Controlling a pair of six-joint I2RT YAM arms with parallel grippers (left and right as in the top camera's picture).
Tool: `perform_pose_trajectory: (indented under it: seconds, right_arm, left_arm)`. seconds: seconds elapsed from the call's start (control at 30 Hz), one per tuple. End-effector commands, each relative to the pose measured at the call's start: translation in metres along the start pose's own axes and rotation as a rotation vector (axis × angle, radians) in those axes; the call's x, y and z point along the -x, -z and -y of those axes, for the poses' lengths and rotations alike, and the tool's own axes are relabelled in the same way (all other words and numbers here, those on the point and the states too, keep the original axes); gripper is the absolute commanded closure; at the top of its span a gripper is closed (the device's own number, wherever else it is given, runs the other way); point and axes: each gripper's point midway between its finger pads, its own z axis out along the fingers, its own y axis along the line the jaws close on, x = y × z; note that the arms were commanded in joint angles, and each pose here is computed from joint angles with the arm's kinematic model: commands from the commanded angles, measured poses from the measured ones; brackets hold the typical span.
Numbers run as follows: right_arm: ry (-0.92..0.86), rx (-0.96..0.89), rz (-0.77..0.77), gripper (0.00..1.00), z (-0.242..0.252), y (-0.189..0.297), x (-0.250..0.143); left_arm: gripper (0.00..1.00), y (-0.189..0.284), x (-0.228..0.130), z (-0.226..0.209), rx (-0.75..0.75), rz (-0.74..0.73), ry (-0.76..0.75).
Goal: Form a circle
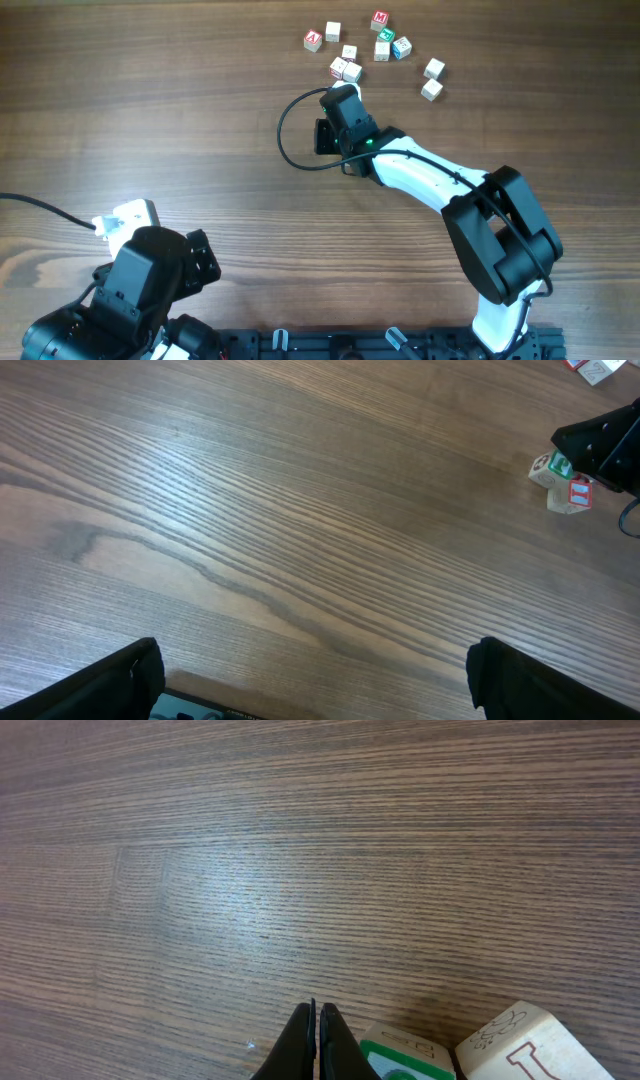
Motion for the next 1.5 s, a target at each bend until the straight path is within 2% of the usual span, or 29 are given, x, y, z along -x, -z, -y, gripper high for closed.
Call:
perform_pose_trajectory:
  seconds: [0.0,1.47]
  right_arm:
    - [0.010,0.005,-0.003,0.95,-0.0019,-0.0063,0.0010]
    - [0.009,-0.001,-0.029,0.95,0.0013,-0.0127,-0.0076]
  left_arm:
    - [0.00,-0.0012,-0.0010,-0.0003,0.004,-0.005,0.011]
    - [0.00,-0.0012,-0.0010,-0.0003,0.004,-0.005,0.011]
